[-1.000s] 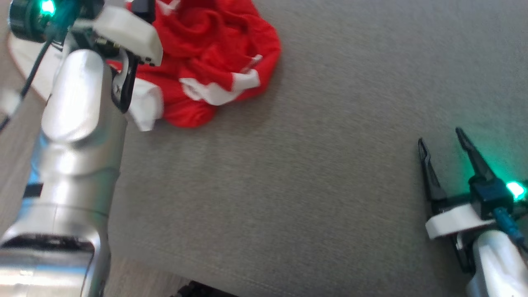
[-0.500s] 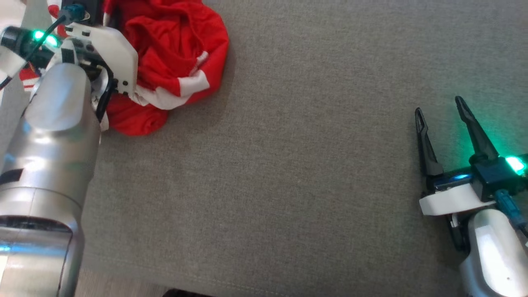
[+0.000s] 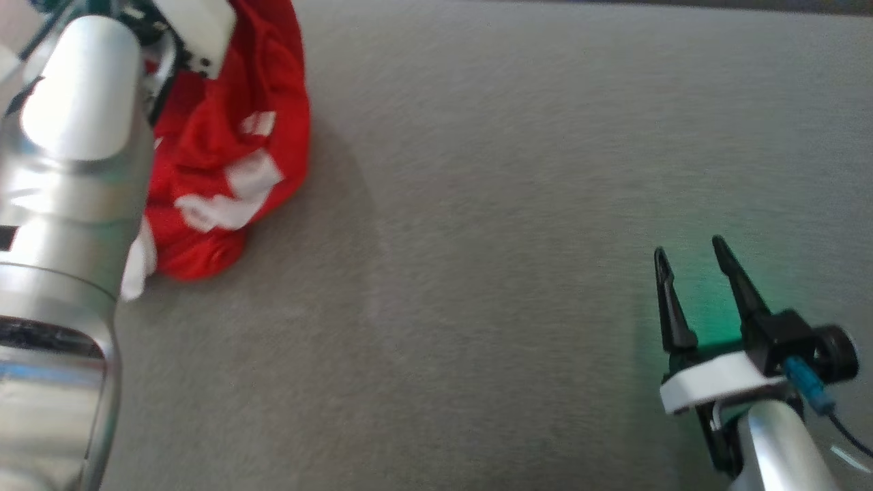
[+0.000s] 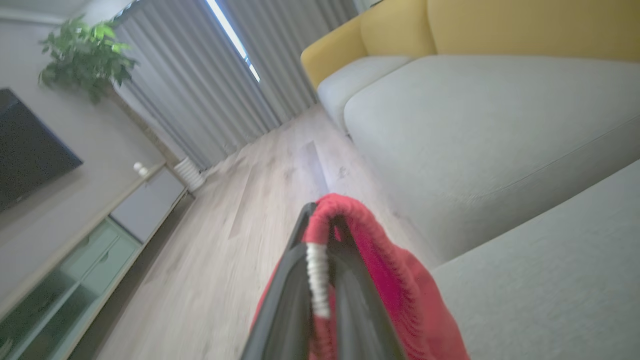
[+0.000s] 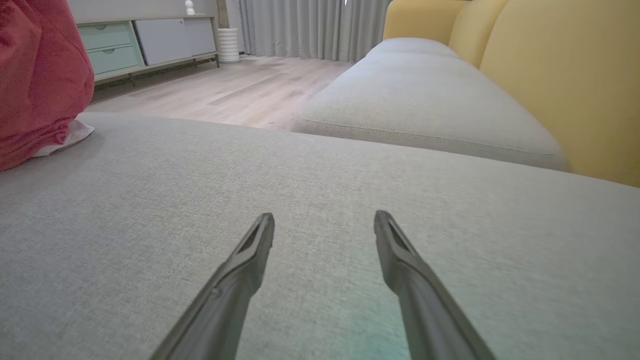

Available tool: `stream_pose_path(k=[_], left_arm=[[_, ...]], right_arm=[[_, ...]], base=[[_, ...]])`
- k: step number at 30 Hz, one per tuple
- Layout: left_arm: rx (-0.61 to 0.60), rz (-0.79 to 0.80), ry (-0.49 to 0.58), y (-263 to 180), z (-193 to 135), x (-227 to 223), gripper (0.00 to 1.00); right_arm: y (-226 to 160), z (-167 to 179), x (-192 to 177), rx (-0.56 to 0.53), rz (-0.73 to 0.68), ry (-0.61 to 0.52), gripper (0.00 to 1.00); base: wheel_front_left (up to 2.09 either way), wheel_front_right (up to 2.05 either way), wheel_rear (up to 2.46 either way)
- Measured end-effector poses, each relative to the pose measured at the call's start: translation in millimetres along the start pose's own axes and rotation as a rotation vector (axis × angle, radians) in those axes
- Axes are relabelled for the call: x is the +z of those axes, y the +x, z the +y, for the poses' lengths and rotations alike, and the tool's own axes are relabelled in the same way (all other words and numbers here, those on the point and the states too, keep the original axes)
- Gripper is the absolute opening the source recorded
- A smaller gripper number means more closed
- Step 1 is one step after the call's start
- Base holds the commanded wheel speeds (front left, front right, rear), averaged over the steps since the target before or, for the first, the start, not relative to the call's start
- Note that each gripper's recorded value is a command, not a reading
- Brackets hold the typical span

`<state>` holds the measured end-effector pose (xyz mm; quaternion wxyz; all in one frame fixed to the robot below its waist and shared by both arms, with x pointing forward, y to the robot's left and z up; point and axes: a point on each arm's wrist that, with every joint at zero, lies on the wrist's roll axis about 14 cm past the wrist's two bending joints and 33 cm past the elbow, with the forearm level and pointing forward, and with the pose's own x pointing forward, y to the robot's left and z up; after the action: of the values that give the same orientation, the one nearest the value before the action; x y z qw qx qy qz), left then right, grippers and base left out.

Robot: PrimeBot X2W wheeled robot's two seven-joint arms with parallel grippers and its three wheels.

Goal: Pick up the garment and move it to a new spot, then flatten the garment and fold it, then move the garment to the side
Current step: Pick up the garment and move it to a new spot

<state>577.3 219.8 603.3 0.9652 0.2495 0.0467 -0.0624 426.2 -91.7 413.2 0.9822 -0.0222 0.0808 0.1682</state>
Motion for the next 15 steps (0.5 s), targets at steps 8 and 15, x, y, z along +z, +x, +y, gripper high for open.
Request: stream_pose_path(k=[8,15], left_arm=[[-0.155,-0.291,0.0,-5,-66,131,0.0],[-0.285,-0.595,-0.005,-36,-126,265,0.0]], right_arm=[[-84,-35,-3,-0.184,0.009,0.079,1.0],[-145,-70,2,-0.368,-0.037,0.112,1.0]], base=[[0.0,0.0,0.0],[0.0,0.0,0.0]])
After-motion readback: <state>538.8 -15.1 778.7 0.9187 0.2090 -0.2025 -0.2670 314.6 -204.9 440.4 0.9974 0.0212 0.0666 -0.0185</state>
